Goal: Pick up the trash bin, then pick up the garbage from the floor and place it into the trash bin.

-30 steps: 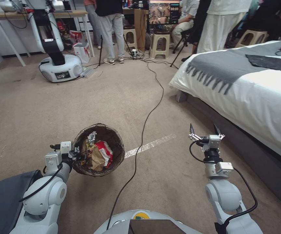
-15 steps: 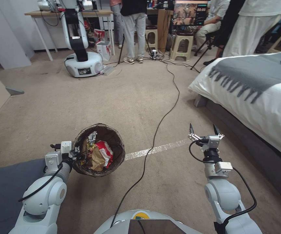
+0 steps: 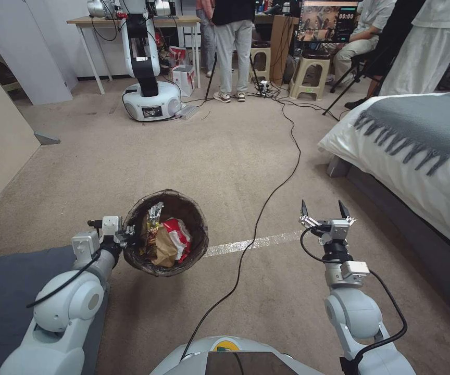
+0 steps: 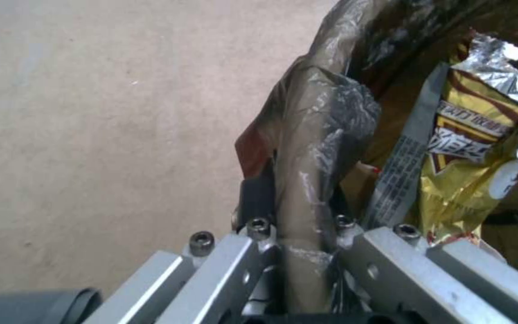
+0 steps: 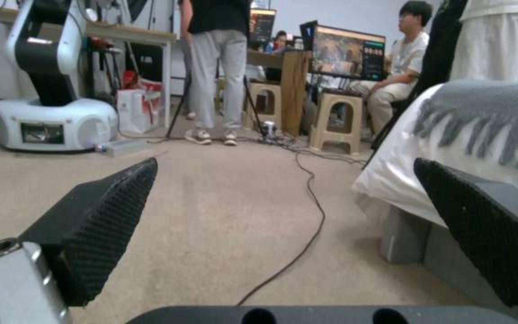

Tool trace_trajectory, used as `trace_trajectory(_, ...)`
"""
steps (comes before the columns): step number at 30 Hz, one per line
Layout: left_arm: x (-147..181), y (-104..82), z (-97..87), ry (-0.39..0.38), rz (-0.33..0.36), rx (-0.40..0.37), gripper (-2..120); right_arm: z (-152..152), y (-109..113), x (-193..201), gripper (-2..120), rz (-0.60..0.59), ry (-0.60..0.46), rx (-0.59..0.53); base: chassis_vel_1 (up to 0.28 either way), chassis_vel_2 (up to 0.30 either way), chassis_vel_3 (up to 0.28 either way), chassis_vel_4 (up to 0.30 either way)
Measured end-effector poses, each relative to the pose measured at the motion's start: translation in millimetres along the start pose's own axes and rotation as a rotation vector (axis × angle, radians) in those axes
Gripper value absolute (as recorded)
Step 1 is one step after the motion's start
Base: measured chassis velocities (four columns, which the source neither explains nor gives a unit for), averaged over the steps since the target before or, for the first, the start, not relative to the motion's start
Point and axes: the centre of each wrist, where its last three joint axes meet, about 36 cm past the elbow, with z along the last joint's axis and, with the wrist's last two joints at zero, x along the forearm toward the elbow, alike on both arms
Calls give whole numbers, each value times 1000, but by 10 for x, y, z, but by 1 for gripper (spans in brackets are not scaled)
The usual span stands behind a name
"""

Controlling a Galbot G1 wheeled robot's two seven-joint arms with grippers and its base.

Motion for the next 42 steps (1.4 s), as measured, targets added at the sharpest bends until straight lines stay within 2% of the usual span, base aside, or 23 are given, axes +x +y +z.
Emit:
trace_trajectory(7,-205,136,-92,47,78,65,0,33,105,-81,100,-37,-1,-10,0,0,0,0)
trace_trajectory(15,-491,243,-152,98,108,137,0,98,139,-111,100,-49,11,-11,0,0,0,0)
trace_trajectory(18,-491,243,-152,98,108,137,0,98,139,-111,100,-49,11,-11,0,0,0,0)
trace_trajectory(19,-674,335,-149,138,116,190,0,154,211,-117,100,-61,20,-18,0,0,0,0)
trace_trajectory(20,-764,361,-139,161,121,209,0,175,230,-109,100,-62,23,-18,0,0,0,0)
trace_trajectory(21,-764,361,-139,161,121,209,0,175,230,-109,100,-62,23,-18,0,0,0,0)
trace_trajectory(24,-1098,395,-234,203,147,239,0,233,269,-48,100,-57,35,-15,0,0,0,0)
trace_trajectory(31,-1540,403,-331,266,137,281,0,254,256,5,100,-43,42,-6,0,0,0,0)
trace_trajectory(42,-1983,311,-273,342,81,281,0,291,199,13,100,-24,48,5,0,0,0,0)
